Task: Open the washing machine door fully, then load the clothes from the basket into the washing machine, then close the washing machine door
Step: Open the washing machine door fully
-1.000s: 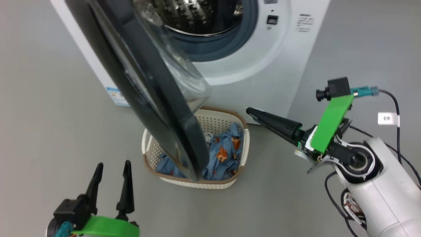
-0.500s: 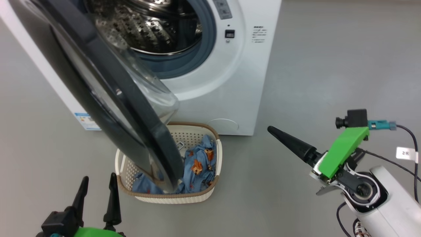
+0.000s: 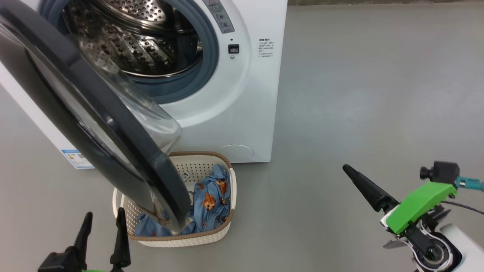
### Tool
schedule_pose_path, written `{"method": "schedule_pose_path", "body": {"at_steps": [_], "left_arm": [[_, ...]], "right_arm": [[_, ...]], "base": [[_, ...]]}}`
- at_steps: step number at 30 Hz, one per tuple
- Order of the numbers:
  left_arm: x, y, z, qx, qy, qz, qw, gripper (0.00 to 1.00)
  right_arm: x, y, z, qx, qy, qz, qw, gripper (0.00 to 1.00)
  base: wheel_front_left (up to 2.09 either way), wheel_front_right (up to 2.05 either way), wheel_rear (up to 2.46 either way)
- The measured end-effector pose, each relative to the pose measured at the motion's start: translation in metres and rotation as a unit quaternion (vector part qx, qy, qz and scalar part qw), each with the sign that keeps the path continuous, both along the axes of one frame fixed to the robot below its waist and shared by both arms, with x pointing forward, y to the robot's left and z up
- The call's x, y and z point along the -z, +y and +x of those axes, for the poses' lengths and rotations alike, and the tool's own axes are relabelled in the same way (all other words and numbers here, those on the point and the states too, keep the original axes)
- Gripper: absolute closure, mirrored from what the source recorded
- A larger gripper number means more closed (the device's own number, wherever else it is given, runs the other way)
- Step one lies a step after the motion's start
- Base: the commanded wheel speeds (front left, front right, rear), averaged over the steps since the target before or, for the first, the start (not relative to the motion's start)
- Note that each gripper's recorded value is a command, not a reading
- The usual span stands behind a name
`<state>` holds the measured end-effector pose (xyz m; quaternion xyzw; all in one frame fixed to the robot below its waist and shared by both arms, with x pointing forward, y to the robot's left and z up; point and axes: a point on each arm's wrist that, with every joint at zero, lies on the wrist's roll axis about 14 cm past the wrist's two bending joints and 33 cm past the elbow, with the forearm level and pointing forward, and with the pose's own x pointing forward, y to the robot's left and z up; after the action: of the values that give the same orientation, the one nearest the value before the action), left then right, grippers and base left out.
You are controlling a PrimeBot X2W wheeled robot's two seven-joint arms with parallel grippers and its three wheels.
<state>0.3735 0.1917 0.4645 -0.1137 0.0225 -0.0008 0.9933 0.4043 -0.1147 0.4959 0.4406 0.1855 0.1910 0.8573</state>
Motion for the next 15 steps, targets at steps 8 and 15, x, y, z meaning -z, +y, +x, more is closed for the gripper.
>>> {"method": "schedule_pose_path", "body": {"at_steps": [8,15], "left_arm": [[0.002,-0.001,-0.001,0.003,0.003,0.0,1.0,0.0],[0.002,-0.001,-0.002,0.002,0.003,0.001,1.0,0.0]], "right_arm": [[0.018,-0.029,-0.007,0.064,-0.015,-0.039,0.997,0.0],[0.031,-0.045,-0.016,0.093,-0.039,-0.089,0.991,0.0]], "base": [[0.0,0.0,0.0],[0.0,0.0,0.0]]}}
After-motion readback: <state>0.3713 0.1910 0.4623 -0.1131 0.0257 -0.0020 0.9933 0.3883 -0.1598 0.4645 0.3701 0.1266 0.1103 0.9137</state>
